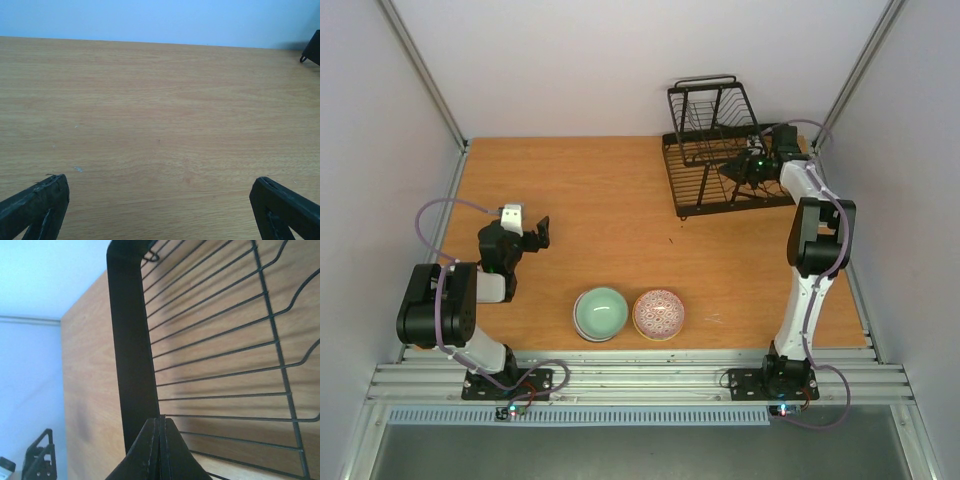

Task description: Load the bowls into the dish rack

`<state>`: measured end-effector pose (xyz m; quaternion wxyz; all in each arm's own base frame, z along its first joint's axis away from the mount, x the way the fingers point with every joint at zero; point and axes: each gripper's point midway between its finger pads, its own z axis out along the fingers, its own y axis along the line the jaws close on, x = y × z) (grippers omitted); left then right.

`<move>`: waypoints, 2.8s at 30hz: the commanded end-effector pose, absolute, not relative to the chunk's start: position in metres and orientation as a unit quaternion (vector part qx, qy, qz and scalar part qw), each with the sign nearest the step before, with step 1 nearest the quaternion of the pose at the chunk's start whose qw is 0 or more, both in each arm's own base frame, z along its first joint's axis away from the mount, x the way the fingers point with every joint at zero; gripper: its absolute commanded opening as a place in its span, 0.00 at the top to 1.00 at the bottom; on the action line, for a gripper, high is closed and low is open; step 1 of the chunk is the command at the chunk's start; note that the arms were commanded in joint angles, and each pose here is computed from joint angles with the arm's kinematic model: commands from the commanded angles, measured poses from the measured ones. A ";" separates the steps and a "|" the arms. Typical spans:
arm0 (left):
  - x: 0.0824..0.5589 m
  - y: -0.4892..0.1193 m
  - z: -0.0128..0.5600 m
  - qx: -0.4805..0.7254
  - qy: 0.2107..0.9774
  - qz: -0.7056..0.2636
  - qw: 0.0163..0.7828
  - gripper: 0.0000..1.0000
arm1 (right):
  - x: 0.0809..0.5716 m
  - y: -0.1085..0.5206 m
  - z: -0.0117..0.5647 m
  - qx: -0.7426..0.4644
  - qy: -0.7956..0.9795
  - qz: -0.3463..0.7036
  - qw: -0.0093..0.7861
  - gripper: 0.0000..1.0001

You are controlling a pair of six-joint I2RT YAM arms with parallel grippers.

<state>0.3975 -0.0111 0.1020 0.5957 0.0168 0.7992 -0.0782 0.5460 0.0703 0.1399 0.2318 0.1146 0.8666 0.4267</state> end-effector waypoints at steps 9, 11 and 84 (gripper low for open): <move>0.405 -0.012 0.117 0.028 0.785 -0.073 0.615 0.01 | 0.493 0.145 0.115 0.054 0.883 0.442 0.149 0.98; 0.405 -0.012 0.117 0.027 0.785 -0.073 0.615 0.01 | 0.485 0.157 0.109 0.046 0.888 0.436 0.136 0.98; 0.404 -0.012 0.117 0.027 0.785 -0.073 0.614 0.01 | 0.403 0.384 0.038 -0.325 0.918 0.216 0.065 0.71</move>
